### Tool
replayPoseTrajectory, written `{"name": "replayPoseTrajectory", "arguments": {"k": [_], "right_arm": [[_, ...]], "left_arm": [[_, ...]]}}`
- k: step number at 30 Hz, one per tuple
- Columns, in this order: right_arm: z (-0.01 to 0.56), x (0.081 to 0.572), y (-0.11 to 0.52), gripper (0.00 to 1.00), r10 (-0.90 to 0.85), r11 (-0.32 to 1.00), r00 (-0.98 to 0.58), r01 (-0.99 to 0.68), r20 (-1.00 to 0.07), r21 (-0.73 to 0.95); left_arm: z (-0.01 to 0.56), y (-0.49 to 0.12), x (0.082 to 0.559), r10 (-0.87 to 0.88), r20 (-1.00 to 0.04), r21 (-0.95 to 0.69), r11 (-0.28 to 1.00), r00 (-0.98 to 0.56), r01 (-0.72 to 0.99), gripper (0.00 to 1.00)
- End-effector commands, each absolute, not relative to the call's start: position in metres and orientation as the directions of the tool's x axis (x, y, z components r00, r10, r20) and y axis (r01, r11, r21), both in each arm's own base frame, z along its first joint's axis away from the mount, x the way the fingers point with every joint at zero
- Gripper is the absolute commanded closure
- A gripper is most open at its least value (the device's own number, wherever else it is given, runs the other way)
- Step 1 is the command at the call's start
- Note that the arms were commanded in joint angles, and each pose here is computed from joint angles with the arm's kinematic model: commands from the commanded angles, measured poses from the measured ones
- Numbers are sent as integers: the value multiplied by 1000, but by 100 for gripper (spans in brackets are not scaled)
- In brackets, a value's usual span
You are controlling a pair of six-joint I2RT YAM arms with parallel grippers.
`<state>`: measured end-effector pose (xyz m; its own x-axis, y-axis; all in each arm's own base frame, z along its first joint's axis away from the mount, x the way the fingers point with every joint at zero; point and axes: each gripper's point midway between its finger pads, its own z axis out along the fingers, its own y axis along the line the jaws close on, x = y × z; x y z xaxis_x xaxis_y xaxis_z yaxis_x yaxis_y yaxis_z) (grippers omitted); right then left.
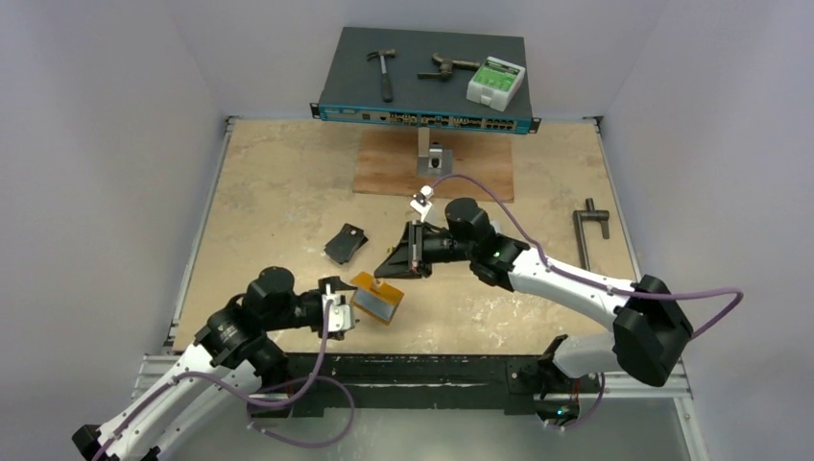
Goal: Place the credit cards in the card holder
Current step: Place the card holder at the center of the board.
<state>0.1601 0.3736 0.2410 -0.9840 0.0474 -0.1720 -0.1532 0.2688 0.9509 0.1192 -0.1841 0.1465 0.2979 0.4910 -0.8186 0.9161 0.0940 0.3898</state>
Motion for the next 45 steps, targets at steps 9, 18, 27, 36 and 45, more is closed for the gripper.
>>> {"name": "replayPoseTrajectory", "arguments": {"k": [9,18,27,36,45], "right_arm": [[213,135,406,100,-88,224,-992,-110,-92,968],[186,120,391,100,-93,220,-996,-34,-14,975],[120,152,317,100,134,396,-991,68,15,916],[78,164,278,100,219,486,-975,134,28,864],[62,186,237,100,239,645,-967,90,-88,759]], "left_arm": [[155,-188,124,462,-886,187,254,51,949,37],[157,-182,129,474,-878,216,266,68,939,35],[168,-201,120,454,-880,212,116,138,970,26],[157,-215,95,439,-840,264,-181,318,947,27],[131,-226,76,408,-779,301,-424,477,854,33]]}}
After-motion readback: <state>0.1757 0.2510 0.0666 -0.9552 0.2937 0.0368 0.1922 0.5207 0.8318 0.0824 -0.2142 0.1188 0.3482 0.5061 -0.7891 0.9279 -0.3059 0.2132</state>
